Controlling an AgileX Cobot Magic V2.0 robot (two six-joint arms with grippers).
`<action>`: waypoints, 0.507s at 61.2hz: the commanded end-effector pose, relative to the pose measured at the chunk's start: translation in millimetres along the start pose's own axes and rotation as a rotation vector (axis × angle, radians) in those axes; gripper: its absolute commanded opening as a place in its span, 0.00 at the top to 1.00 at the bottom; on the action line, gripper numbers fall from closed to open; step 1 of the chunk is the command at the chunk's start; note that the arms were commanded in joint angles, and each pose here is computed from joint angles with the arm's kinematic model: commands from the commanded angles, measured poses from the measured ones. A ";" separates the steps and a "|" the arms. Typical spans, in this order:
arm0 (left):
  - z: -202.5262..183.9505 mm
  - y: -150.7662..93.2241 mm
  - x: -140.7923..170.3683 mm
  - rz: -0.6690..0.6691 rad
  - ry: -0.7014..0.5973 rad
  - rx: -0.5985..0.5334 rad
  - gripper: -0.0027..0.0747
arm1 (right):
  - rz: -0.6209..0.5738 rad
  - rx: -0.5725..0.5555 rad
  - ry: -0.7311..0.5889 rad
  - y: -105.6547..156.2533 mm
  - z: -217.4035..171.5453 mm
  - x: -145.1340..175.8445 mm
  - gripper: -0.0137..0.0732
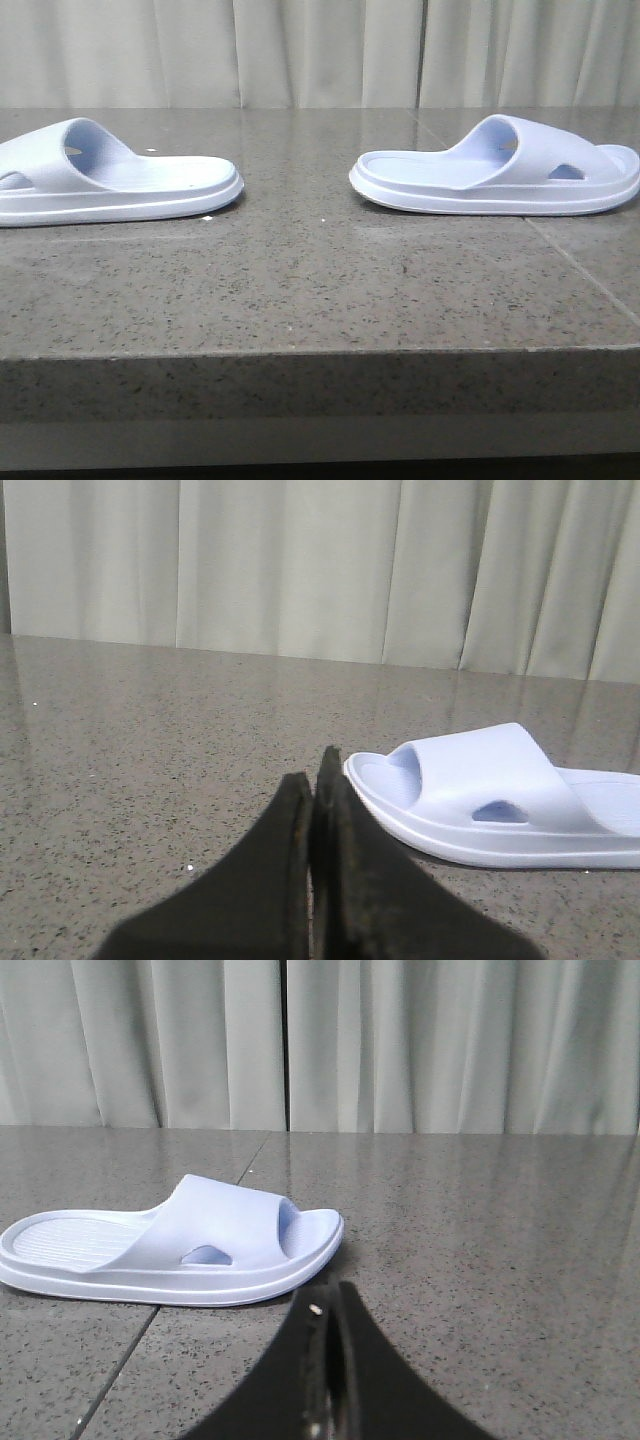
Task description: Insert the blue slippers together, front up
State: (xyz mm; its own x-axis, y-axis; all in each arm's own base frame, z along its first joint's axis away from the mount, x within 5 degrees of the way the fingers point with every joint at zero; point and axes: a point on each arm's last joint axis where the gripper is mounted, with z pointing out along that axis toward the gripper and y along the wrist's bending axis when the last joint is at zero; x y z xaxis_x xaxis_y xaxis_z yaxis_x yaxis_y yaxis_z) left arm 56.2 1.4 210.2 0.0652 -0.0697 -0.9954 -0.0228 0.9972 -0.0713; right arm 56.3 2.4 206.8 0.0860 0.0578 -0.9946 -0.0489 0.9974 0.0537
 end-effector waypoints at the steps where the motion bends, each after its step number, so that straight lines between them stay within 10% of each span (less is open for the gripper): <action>1: -1.7 0.4 -6.6 -0.014 -0.095 -0.003 0.99 | -0.005 0.004 -0.110 -0.4 -2.0 -10.7 0.98; 31: -10.7 -3.6 -54.7 -0.011 -0.197 0.011 0.99 | -0.005 -0.009 -0.121 2.1 -5.7 -36.4 0.98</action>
State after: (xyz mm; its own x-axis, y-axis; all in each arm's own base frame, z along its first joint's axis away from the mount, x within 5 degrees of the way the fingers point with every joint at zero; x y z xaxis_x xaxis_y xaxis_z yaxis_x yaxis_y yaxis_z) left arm 53.5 1.1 224.2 0.0796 -0.0515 -0.9955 -0.0205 0.9984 -0.0533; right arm 55.4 2.8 211.5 0.0781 0.0574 -0.9953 -0.0527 0.9972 0.0534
